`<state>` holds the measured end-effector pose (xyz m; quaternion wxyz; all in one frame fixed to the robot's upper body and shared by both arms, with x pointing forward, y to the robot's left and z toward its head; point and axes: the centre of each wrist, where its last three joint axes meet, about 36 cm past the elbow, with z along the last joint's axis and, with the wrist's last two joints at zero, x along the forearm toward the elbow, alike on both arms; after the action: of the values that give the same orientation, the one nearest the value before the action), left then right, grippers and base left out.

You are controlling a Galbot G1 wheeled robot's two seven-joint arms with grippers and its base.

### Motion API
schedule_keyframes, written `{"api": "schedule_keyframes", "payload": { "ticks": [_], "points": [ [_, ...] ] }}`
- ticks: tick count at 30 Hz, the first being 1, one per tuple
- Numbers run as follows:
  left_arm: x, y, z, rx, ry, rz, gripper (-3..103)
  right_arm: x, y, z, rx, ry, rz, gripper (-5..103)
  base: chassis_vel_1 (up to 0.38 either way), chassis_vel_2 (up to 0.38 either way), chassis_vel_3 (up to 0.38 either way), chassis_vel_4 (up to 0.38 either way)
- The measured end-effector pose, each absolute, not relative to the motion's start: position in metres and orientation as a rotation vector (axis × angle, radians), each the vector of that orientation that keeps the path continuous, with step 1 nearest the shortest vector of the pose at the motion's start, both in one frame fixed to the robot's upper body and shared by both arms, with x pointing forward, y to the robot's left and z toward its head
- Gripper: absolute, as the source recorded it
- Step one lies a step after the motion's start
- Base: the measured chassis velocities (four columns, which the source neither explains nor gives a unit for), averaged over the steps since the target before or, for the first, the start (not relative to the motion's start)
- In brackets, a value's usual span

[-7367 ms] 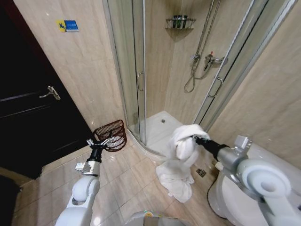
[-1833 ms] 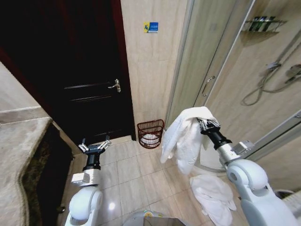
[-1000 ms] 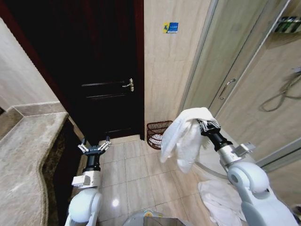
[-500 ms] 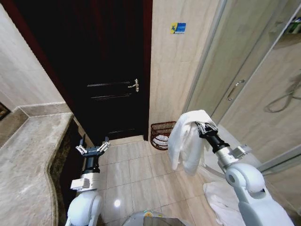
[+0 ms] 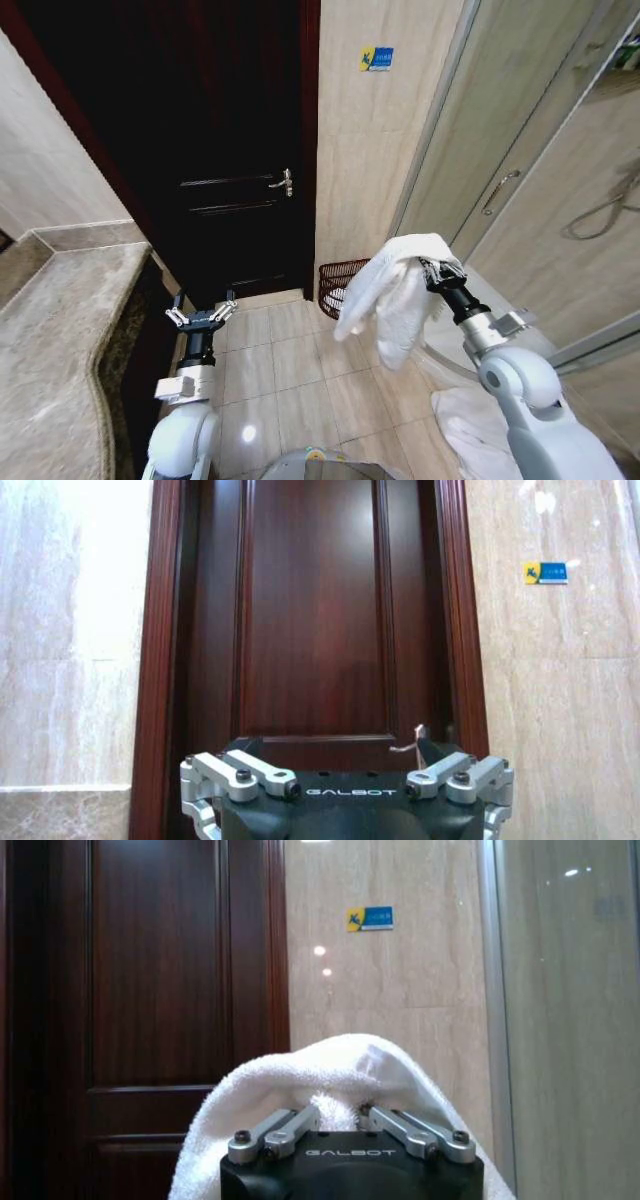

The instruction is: Discard the used towel into the hamper.

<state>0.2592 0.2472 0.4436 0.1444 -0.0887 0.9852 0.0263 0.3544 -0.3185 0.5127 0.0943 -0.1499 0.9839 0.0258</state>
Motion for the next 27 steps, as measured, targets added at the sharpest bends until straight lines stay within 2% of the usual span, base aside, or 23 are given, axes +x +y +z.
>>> {"api": "schedule_keyframes", "payload": {
  "ticks": [27],
  "points": [
    [0.2596,0.2494,0.4457,-0.262,2.872,0.068,100,0.3611,-0.3221,0.5122,-0.473,2.913,0.064,9,-0.032,0.034,0.032,-0.032]
  ]
}}
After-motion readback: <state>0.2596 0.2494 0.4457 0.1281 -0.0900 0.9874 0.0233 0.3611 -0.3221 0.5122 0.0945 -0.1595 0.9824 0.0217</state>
